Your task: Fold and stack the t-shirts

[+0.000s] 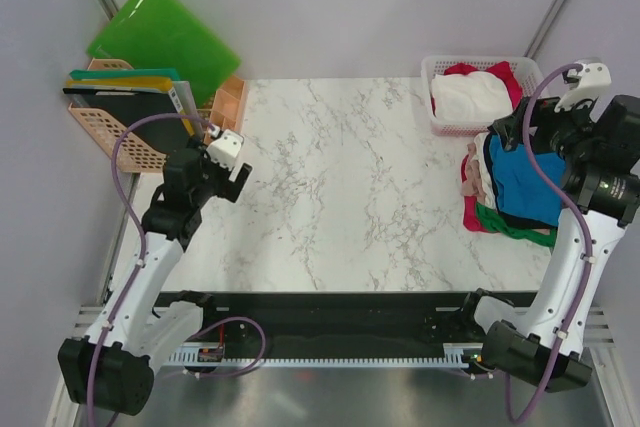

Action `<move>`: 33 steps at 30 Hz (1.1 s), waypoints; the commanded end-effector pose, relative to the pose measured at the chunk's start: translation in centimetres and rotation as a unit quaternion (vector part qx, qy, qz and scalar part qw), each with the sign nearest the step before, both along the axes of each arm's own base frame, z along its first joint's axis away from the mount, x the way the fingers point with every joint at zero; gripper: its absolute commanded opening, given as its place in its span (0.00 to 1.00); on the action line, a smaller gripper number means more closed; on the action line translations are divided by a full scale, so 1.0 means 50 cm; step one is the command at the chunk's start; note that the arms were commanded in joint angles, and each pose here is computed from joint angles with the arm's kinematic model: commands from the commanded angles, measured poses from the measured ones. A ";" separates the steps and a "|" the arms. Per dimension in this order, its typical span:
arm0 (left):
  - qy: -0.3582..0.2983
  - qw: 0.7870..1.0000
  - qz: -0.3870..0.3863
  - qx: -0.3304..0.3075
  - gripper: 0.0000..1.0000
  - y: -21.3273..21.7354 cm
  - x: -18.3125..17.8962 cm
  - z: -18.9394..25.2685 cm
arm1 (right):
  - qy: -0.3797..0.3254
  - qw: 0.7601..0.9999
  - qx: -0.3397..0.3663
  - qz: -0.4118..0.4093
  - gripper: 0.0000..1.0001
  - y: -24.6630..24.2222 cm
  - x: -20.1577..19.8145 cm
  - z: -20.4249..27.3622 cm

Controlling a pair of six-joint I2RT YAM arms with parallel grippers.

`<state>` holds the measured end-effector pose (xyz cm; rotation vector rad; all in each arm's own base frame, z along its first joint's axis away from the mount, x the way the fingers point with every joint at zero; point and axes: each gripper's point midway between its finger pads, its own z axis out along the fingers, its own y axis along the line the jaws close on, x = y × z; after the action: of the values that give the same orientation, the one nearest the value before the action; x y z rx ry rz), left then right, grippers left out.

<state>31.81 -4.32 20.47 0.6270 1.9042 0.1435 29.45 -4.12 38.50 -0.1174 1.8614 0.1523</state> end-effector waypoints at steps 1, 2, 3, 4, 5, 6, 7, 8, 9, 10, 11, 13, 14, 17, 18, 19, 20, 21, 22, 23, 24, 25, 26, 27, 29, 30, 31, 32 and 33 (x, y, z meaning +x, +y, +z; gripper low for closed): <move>-0.056 0.997 -0.012 -0.060 1.00 -0.028 0.013 0.112 | -0.095 0.992 0.055 0.069 0.98 0.057 0.023 0.082; -0.038 0.996 -0.013 -0.079 1.00 -0.039 0.018 0.111 | -0.104 0.990 0.055 0.072 0.98 0.060 0.020 0.091; -0.035 0.995 -0.005 -0.092 1.00 -0.039 0.019 0.146 | -0.109 0.989 0.068 0.068 0.98 0.061 0.023 0.099; -0.029 0.994 0.006 -0.105 1.00 -0.040 0.023 0.158 | -0.116 0.989 0.069 0.061 0.98 0.058 0.025 0.112; -0.004 0.992 0.020 -0.123 1.00 -0.043 0.034 0.152 | -0.111 0.989 0.078 0.053 0.98 0.051 0.035 0.110; -0.021 0.989 0.033 -0.141 1.00 -0.042 0.044 0.204 | -0.101 0.990 0.087 0.045 0.98 0.048 0.037 0.106; -0.010 0.986 0.055 -0.155 1.00 -0.037 0.049 0.206 | -0.099 0.990 0.088 0.037 0.98 0.049 0.040 0.115; -0.016 0.975 0.117 -0.190 1.00 -0.015 0.060 0.220 | -0.079 0.993 0.092 0.012 0.98 0.030 0.061 0.099; -0.025 0.964 0.161 -0.212 1.00 0.002 0.076 0.234 | -0.043 0.994 0.098 -0.006 0.98 0.026 0.063 0.072; -0.025 0.956 0.193 -0.220 1.00 0.016 0.080 0.233 | -0.041 0.996 0.083 -0.008 0.98 0.038 0.067 0.091; -0.032 0.949 0.222 -0.221 1.00 0.034 0.085 0.238 | -0.012 0.996 0.082 -0.022 0.98 0.033 0.088 0.067; -0.031 0.946 0.244 -0.213 0.98 0.046 0.095 0.230 | 0.014 0.996 0.043 -0.078 0.98 0.005 0.096 0.051; -0.037 0.938 0.269 -0.214 0.98 0.061 0.096 0.232 | 0.033 0.994 0.019 -0.107 0.98 -0.018 0.111 0.032; -0.029 0.940 0.271 -0.206 0.98 0.063 0.094 0.221 | 0.125 0.976 -0.082 -0.156 0.98 -0.045 0.144 -0.031; -0.030 0.940 0.270 -0.205 0.98 0.063 0.093 0.222 | 0.157 0.971 -0.094 -0.152 0.98 -0.038 0.142 -0.054; -0.037 0.940 0.270 -0.203 0.98 0.066 0.089 0.229 | 0.154 0.976 -0.085 -0.125 0.98 -0.013 0.159 -0.053; -0.042 0.942 0.272 -0.193 0.97 0.072 0.088 0.231 | 0.139 0.982 -0.068 -0.111 0.98 0.005 0.162 -0.043; -0.046 0.943 0.272 -0.188 0.97 0.076 0.086 0.234 | 0.087 0.991 -0.048 -0.093 0.98 0.026 0.183 -0.005; -0.055 0.943 0.274 -0.179 0.97 0.083 0.083 0.244 | 0.056 0.996 -0.023 -0.068 0.98 0.058 0.170 0.020; -0.061 0.944 0.274 -0.175 0.97 0.087 0.080 0.248 | 0.031 0.998 -0.016 -0.051 0.98 0.074 0.171 0.042; -0.068 0.944 0.273 -0.172 0.97 0.089 0.079 0.253 | 0.008 0.999 -0.012 -0.041 0.98 0.083 0.173 0.067; -0.075 0.944 0.271 -0.170 0.97 0.091 0.076 0.258 | 0.002 0.999 -0.010 -0.040 0.98 0.083 0.169 0.075; -0.084 0.945 0.269 -0.167 0.97 0.094 0.070 0.263 | 0.005 0.999 -0.013 -0.041 0.98 0.082 0.170 0.072; -0.097 0.944 0.263 -0.171 0.97 0.093 0.071 0.273 | 0.010 0.999 -0.022 -0.041 0.98 0.079 0.168 0.065; -0.107 0.947 0.250 -0.174 0.96 0.088 0.067 0.277 | 0.021 0.999 -0.027 -0.040 0.98 0.077 0.162 0.036; -0.117 0.946 0.243 -0.180 0.96 0.084 0.070 0.285 | 0.033 0.998 -0.025 -0.037 0.98 0.080 0.165 0.001; -0.118 0.947 0.238 -0.183 0.96 0.080 0.070 0.285 | 0.024 0.999 -0.023 -0.034 0.98 0.083 0.153 0.003; -0.115 0.948 0.231 -0.186 0.96 0.074 0.073 0.283 | 0.023 0.999 -0.018 -0.025 0.98 0.091 0.150 -0.005; -0.117 0.948 0.227 -0.188 0.96 0.071 0.075 0.286 | 0.029 0.999 -0.016 -0.022 0.98 0.094 0.150 -0.028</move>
<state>34.85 -0.46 32.62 -0.1173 1.8423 0.1520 36.62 -0.19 38.15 -0.0664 1.9455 0.0607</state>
